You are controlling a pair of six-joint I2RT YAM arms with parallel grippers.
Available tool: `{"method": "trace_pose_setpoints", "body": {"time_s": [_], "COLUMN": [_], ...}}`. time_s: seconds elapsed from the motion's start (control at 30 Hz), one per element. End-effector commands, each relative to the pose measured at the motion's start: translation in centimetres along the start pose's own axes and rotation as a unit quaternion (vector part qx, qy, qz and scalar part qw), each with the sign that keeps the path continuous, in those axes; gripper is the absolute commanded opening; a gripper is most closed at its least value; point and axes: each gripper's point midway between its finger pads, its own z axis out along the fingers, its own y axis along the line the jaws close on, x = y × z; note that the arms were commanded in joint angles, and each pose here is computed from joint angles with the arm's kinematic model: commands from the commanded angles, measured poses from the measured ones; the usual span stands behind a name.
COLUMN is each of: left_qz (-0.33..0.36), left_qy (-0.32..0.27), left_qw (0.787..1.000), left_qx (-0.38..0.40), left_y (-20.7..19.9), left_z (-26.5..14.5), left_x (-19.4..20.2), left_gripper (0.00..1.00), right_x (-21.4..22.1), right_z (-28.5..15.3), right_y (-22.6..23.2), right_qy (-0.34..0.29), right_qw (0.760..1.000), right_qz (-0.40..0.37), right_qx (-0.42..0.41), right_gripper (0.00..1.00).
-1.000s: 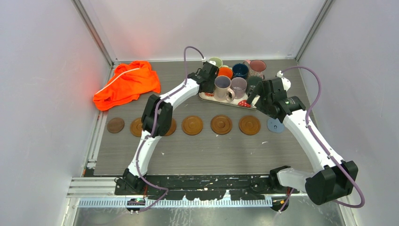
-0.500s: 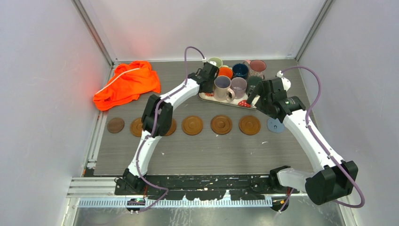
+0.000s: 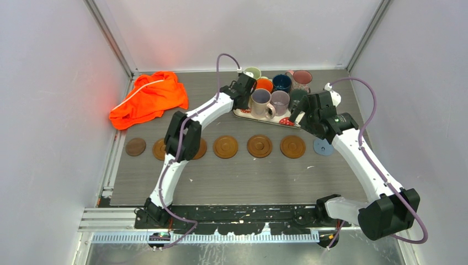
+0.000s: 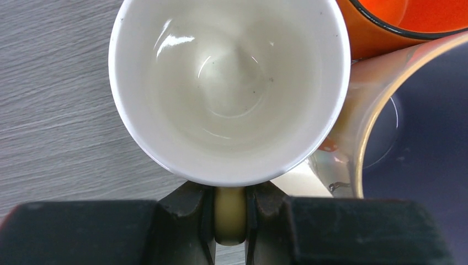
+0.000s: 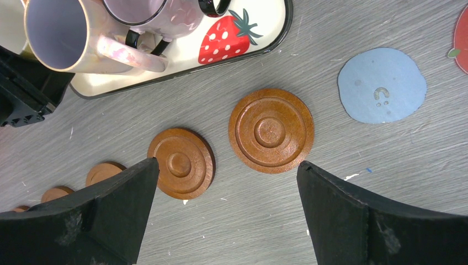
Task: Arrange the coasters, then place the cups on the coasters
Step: Pick up the cup from the tray.
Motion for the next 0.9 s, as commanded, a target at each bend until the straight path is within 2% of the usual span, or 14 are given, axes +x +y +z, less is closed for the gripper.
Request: {"method": "trace_pose_setpoints", "body": {"time_s": [0.0, 0.47, 0.87], "left_qz": [-0.022, -0.057, -0.134], "left_qy": [-0.11, -0.13, -0.118], "left_qw": [0.994, 0.989, 0.975], "left_qx": [-0.009, -0.035, -0.13], "left_y": [1.2, 3.9, 12.0], "left_z": [-6.0, -11.1, -16.6], "left_x": [-7.8, -8.1, -3.1], "left_gripper": [0.0, 0.0, 0.0], "right_x": [-0.7, -0.6, 0.3], "right_z": [-0.1, 0.0, 0.4], "right_y": [0.7, 0.8, 1.8], "right_qy": [-0.013, -0.013, 0.004], "right_qw": [1.0, 1.0, 0.999], "right_qz": [-0.007, -0.012, -0.025], "right_qx": [-0.013, -0.018, -0.039], "right_gripper": [1.0, 1.0, 1.0]}}
